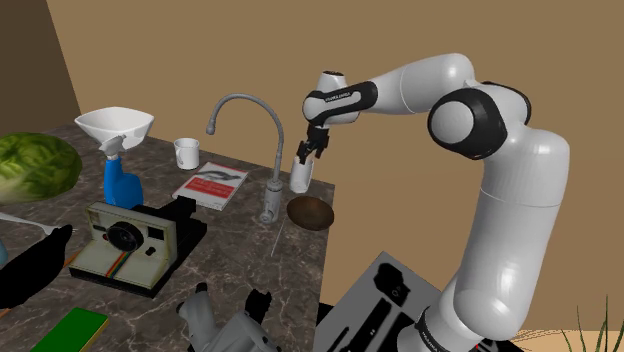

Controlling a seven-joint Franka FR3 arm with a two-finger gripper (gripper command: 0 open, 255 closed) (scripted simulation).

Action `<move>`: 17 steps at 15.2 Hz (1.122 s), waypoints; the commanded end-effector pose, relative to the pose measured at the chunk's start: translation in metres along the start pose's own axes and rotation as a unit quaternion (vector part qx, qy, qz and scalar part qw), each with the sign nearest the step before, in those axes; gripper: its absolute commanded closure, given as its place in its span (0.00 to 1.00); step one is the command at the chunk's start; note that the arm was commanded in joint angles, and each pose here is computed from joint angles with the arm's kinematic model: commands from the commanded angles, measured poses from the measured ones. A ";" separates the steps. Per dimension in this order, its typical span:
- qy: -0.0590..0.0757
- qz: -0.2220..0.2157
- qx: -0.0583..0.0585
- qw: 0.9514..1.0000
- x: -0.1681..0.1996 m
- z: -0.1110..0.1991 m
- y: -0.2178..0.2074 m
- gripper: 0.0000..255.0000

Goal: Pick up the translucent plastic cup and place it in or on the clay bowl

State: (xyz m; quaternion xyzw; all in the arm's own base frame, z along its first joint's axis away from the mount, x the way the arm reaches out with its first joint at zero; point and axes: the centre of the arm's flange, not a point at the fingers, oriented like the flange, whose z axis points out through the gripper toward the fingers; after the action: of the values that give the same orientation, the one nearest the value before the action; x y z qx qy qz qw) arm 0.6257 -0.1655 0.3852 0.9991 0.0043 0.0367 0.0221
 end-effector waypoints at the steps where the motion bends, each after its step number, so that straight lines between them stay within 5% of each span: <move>1: 0.000 0.000 0.000 1.000 0.000 0.011 0.000 0.00; 10: 0.000 0.000 0.000 1.000 0.001 0.019 0.000 0.00; 11: 0.000 0.000 0.000 1.000 0.001 0.019 0.000 1.00; 17: 0.000 0.000 0.000 1.000 0.000 0.019 0.000 1.00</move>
State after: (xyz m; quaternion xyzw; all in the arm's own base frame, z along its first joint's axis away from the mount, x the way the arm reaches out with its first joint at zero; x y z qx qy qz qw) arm 0.6275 -0.1661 0.3665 0.9990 0.0043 0.0372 0.0223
